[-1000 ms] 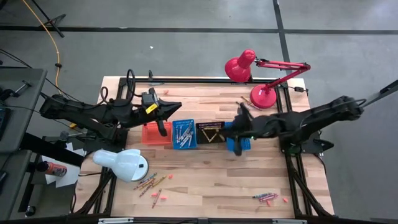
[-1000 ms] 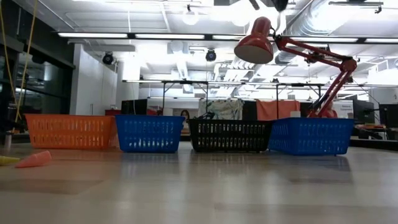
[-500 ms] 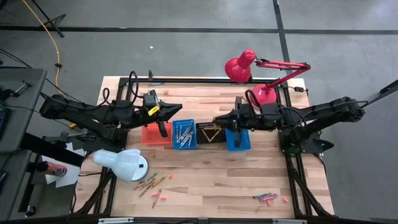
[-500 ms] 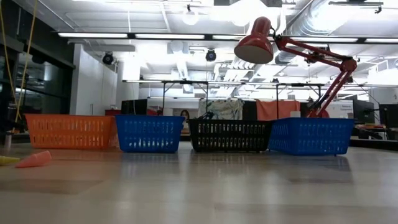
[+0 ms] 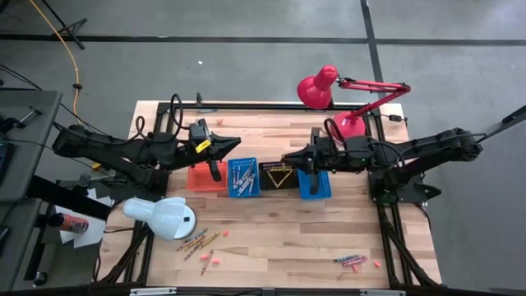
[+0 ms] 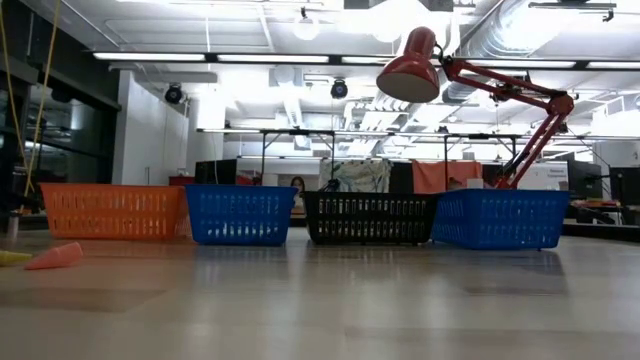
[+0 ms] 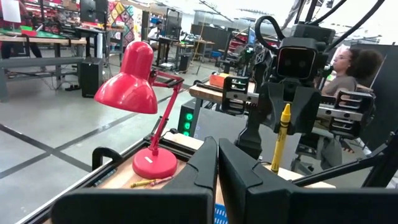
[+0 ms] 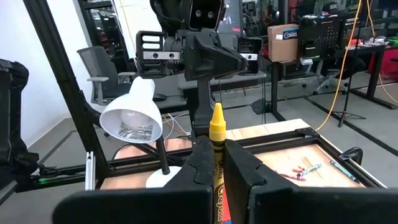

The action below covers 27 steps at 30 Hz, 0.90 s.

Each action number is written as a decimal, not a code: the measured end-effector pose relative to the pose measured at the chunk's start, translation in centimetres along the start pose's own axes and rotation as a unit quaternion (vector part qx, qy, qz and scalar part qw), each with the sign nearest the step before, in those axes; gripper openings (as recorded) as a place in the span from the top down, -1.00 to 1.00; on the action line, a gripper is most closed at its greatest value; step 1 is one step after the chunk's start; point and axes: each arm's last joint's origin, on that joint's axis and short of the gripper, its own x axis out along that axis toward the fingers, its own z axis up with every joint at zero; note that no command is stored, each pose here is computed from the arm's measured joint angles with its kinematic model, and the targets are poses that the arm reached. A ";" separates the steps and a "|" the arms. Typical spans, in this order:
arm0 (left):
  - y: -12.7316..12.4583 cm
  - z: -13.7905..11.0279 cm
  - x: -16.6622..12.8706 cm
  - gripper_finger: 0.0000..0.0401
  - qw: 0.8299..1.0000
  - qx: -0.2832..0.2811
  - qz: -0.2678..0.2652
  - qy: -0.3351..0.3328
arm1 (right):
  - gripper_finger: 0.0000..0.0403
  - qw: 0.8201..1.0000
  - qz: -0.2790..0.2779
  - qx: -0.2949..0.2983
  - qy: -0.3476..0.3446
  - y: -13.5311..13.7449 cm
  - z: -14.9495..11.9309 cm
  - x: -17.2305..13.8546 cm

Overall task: Sort crayons
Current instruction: Put the yellow crayon into the black bin

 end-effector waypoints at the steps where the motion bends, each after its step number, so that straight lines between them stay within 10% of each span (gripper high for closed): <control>1: 0.0 0.0 0.0 0.98 1.000 0.000 0.000 0.000 | 1.00 1.000 0.000 0.000 0.001 0.0 0.0 0.0; 27: 0.0 0.0 0.0 0.98 1.000 0.000 0.000 -0.001 | 1.00 0.926 -0.154 0.029 0.342 -5.7 -15.0 7.8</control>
